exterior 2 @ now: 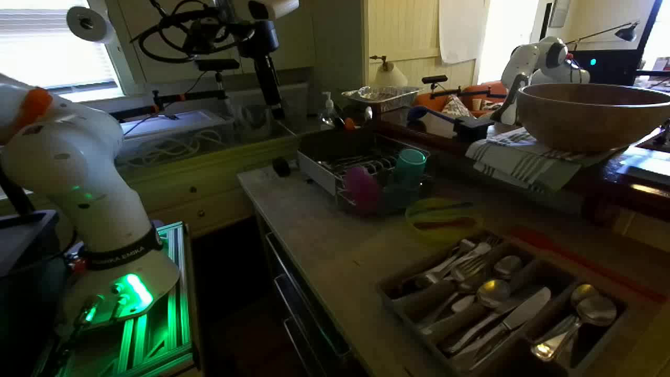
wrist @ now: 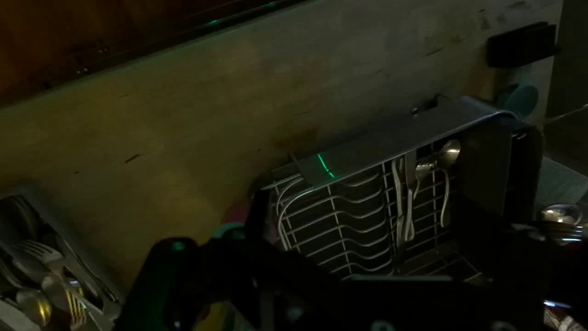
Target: Adjust the blue cup on the dish rack
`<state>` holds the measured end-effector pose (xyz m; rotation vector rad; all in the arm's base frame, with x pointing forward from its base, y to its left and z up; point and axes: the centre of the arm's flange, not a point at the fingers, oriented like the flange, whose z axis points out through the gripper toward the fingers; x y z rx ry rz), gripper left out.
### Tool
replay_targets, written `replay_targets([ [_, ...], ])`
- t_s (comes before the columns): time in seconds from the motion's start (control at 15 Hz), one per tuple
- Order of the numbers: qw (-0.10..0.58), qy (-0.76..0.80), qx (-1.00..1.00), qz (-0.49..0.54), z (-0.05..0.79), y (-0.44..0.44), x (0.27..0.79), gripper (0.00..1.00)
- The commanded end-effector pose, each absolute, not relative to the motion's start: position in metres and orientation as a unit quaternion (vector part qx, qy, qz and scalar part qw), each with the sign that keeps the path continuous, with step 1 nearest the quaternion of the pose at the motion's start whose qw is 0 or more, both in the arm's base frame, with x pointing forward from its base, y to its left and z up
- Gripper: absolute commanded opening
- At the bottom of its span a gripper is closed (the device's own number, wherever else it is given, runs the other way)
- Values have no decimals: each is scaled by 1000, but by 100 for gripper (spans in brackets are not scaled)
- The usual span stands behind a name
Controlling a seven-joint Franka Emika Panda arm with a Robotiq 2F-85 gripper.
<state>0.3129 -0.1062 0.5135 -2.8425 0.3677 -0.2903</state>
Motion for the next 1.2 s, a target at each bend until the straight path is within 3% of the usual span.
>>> replay_targets([
  [0.0, 130, 127, -978, -100, 513, -106, 313, 100],
  [0.67, 130, 127, -978, -100, 513, -106, 313, 100],
  [1.13, 76, 207, -961, -165, 483, -155, 377, 100],
])
